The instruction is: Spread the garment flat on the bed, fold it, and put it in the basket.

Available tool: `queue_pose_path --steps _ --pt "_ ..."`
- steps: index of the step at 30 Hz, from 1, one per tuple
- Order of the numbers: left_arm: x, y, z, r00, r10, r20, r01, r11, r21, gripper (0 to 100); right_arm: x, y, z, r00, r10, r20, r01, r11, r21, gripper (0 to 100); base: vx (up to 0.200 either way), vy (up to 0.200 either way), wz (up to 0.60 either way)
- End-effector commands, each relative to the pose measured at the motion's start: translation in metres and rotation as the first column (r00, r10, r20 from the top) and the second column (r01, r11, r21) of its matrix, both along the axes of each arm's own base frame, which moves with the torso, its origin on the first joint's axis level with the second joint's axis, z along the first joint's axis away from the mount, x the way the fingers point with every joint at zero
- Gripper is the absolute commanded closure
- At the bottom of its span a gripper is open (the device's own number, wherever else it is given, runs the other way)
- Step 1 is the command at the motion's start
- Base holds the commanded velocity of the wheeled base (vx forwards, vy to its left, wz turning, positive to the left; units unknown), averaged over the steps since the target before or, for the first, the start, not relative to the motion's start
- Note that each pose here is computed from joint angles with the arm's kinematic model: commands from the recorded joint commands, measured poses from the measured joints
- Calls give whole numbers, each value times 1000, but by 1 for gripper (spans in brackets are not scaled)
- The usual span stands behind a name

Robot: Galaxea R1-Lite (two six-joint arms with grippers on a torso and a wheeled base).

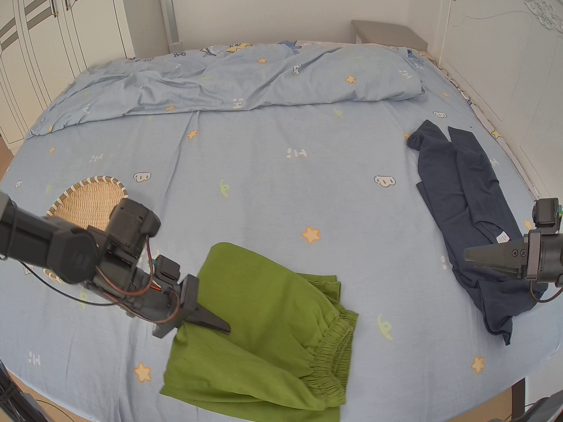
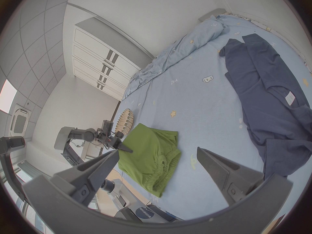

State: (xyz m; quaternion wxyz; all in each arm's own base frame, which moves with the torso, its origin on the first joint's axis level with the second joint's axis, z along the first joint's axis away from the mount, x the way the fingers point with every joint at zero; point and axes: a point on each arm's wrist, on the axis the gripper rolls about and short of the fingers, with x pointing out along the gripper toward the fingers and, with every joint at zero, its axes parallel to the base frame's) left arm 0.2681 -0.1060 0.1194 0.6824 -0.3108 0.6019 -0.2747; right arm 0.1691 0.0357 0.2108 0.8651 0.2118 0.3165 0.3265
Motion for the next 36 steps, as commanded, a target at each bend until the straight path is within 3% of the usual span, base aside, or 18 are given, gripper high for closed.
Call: queue_pose_path --steps 1,7,36 --pt "11 38 73 979 31 202 -33 999 7 100 0 2 -1 1000 9 -14 -9 1000 -2 0 0 0 0" --pt "11 41 79 972 40 232 -43 999 9 100 -1 6 -2 999 32 -20 -32 999 -3 0 0 0 0" --pt "11 38 79 970 20 241 -24 1000 14 100 -2 6 -3 999 33 -20 -33 999 -4 0 0 200 0"
